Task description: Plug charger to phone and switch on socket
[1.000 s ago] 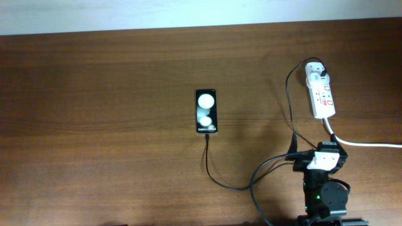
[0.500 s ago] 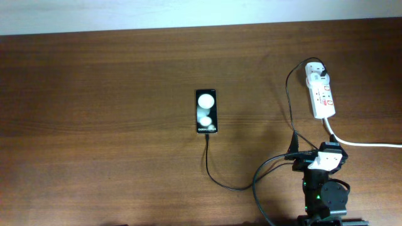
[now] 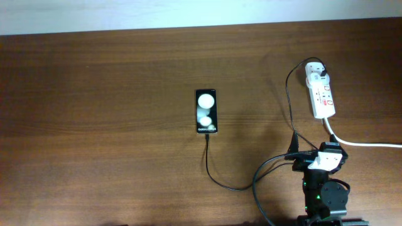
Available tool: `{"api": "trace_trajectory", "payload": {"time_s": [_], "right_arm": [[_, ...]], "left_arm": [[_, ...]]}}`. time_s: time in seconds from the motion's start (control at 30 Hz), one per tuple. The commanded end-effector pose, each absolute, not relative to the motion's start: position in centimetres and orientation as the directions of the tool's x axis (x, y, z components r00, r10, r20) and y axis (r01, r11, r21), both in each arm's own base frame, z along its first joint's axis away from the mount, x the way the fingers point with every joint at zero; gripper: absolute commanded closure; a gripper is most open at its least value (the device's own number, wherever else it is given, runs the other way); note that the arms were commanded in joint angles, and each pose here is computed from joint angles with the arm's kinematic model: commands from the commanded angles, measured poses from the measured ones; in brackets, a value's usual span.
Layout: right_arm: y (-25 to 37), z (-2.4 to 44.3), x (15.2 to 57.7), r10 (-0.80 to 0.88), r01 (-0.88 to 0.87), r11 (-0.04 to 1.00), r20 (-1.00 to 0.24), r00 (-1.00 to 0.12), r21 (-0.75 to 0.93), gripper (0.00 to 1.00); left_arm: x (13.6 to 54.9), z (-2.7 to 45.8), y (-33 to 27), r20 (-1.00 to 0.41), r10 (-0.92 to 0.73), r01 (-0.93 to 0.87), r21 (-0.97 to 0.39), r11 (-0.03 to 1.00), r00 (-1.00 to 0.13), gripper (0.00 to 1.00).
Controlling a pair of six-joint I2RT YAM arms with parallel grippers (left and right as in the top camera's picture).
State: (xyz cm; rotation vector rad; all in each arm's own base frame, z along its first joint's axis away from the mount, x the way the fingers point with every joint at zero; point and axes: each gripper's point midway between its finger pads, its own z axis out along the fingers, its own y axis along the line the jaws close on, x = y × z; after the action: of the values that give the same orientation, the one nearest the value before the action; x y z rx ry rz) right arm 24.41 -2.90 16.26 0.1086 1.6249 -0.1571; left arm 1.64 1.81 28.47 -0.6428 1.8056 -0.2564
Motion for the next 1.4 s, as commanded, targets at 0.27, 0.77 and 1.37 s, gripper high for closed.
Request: {"api": "trace_trajectory", "payload": {"time_s": [0.27,0.77,1.37], "right_arm": [[-3.0,15.9,24.4,-0.017,0.171,0.985,-0.998,-0.066,-0.028,0.01],[-3.0,15.9,24.4,-0.017,0.172,0.985,-0.998,-0.066,-0.028,0.01],[-3.0,15.9,24.4,-0.017,0.171,0.985,-0.998,-0.066,-0.028,0.01]], "left_arm": [[11.4,24.2,1.3,-0.816,-0.508,-0.255,-0.448,0.857,-0.274,0.01],[22.4,19.0,-2.0,-0.879,-0.439,0.049,-0.454,0.889,-0.187,0.01],[24.6,15.6,0.4,-0.997,-0.005,-0.008,-0.005,1.0,-0.081,0.01]]}}
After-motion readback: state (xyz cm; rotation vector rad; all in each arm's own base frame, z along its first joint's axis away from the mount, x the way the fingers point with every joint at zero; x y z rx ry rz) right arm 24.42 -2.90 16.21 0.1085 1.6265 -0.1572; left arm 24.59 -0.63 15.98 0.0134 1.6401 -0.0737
